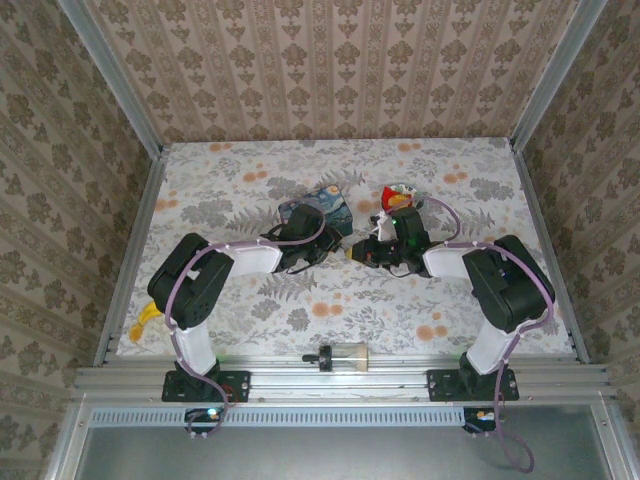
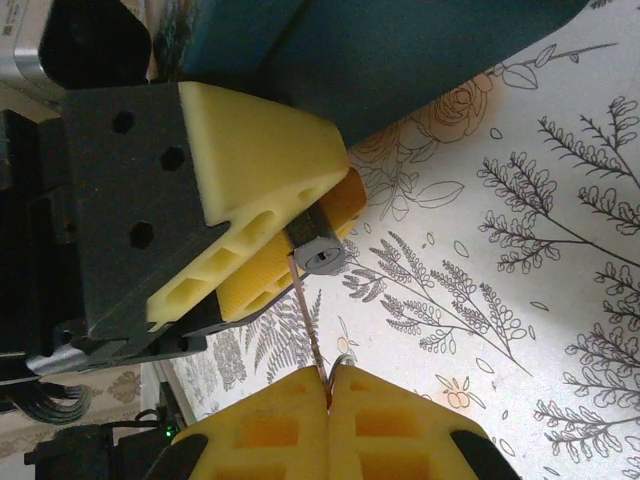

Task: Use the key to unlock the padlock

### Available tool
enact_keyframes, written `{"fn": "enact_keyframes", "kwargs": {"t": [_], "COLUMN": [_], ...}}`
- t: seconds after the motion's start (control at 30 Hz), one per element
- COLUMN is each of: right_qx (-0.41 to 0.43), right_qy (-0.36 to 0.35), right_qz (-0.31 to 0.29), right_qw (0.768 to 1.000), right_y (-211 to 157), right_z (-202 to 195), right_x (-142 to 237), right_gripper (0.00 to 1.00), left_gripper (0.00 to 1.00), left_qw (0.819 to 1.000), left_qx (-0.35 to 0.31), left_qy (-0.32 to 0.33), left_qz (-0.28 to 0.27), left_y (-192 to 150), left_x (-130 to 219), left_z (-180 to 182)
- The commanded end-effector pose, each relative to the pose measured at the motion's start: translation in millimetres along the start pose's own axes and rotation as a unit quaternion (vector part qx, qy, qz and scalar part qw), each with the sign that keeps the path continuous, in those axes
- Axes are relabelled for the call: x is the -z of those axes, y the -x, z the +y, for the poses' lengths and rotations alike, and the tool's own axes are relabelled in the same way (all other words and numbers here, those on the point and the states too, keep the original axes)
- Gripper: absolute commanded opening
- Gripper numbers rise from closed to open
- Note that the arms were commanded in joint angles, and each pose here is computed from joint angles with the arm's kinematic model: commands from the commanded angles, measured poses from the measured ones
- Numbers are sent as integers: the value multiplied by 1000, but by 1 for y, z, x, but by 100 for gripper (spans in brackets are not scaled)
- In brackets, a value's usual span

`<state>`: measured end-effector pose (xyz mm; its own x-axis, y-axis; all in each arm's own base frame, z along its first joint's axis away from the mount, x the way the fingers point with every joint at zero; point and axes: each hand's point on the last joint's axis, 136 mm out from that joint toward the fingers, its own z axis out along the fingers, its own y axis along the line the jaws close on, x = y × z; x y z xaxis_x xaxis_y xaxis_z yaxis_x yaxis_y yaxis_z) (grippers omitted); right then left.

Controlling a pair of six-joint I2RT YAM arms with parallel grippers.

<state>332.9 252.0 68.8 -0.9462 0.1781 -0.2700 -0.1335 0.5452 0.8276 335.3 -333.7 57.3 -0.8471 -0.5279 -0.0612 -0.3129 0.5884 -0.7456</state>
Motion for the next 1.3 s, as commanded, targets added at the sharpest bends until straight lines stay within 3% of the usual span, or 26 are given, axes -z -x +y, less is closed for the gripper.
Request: {"fn": "enact_keyframes", "kwargs": {"t": [0.0, 0.87, 1.27], "right_qx": [-3, -8, -1], "right_qy": [-3, -18, -13], "right_qz": [-4, 6, -3], "right_qw": [1000, 1000, 1000], "right_y": [3, -15, -6], "right_z": [-2, -10, -4], "right_x": [-5, 4, 1], "right_gripper": [0, 0, 0], "left_gripper": [0, 0, 0], "left_qw": [991, 991, 991], "left_qx": [72, 72, 72], "left_qy": [66, 68, 68], "left_qz": [87, 90, 91], "left_y": [-34, -34, -35], "left_x": [-5, -7, -7], "left_z": [43, 45, 45]}}
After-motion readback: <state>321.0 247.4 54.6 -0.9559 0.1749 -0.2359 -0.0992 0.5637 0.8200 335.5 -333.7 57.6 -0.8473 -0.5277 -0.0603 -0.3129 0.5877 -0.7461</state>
